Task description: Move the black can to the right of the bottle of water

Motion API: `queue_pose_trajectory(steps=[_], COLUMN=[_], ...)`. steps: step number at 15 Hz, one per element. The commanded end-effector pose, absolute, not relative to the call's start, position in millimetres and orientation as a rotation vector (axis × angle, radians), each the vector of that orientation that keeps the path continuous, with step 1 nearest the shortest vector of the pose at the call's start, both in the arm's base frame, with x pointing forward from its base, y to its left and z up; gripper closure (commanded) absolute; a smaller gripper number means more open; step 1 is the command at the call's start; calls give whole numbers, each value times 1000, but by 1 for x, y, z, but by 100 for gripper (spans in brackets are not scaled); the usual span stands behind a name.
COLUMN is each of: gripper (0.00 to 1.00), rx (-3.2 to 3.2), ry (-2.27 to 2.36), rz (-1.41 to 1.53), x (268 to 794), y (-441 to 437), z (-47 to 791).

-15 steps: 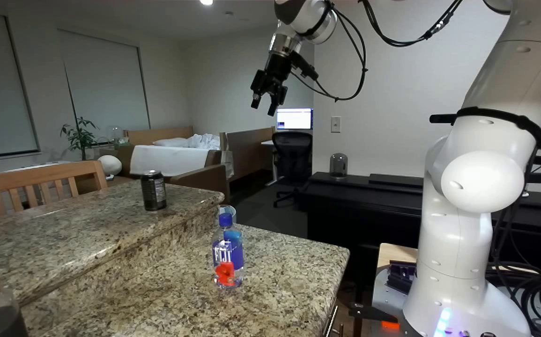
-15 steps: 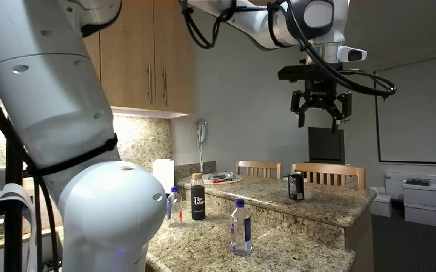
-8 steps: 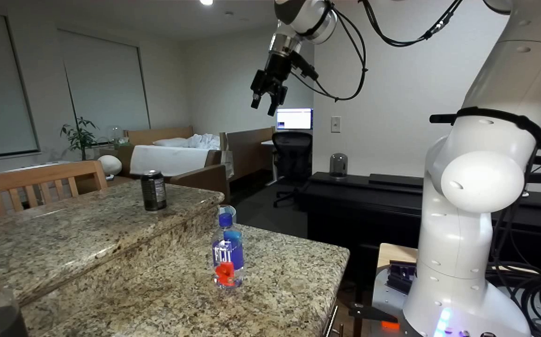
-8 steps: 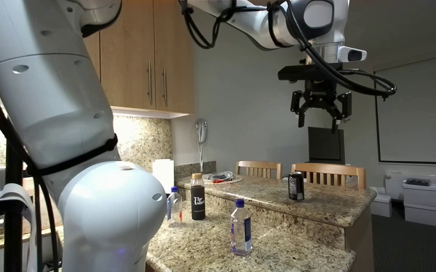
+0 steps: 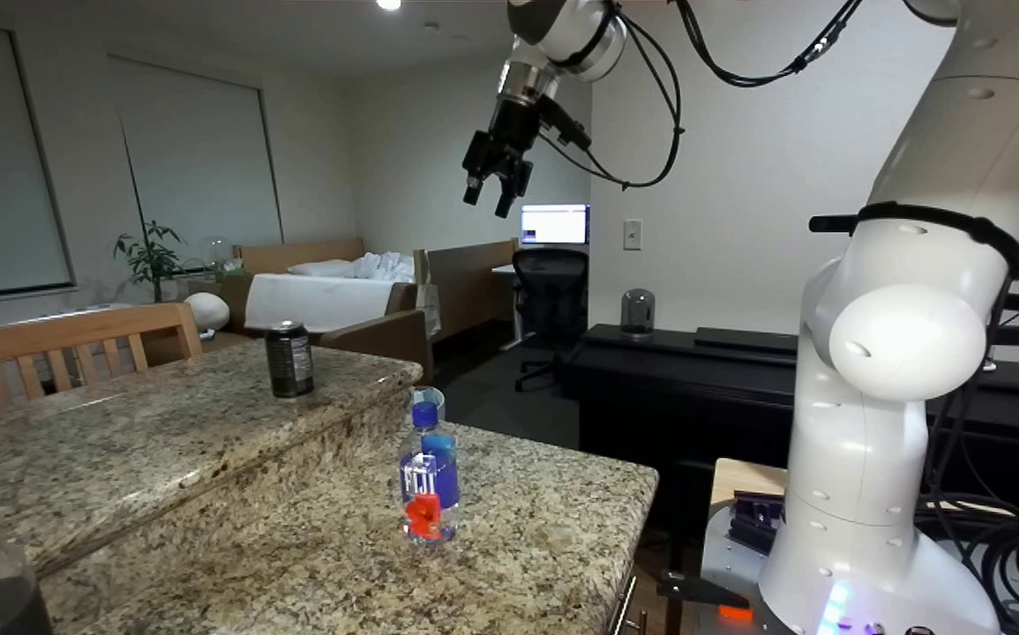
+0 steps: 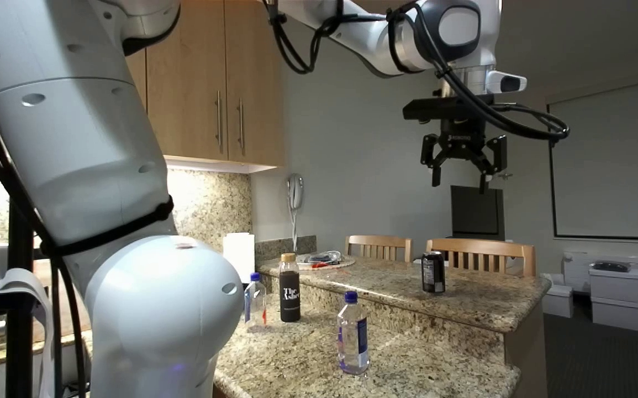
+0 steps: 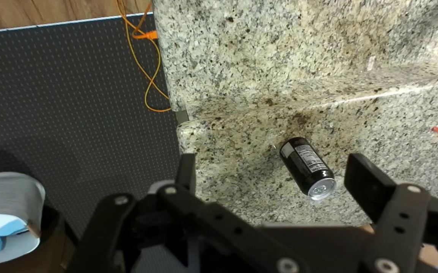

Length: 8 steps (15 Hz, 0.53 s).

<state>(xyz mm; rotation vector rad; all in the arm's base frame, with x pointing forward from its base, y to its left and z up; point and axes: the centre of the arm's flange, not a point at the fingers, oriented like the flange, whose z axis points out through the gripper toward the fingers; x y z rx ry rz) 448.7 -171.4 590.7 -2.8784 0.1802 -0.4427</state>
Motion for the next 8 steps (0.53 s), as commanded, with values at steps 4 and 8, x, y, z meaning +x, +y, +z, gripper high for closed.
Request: queue_pose_trajectory(steps=[4, 8], gripper=[0, 0], rx=[-2946, -2969], ry=[-61, -211], rz=[-417, -393], x=[543, 599], y=[-106, -53], z=[575, 557])
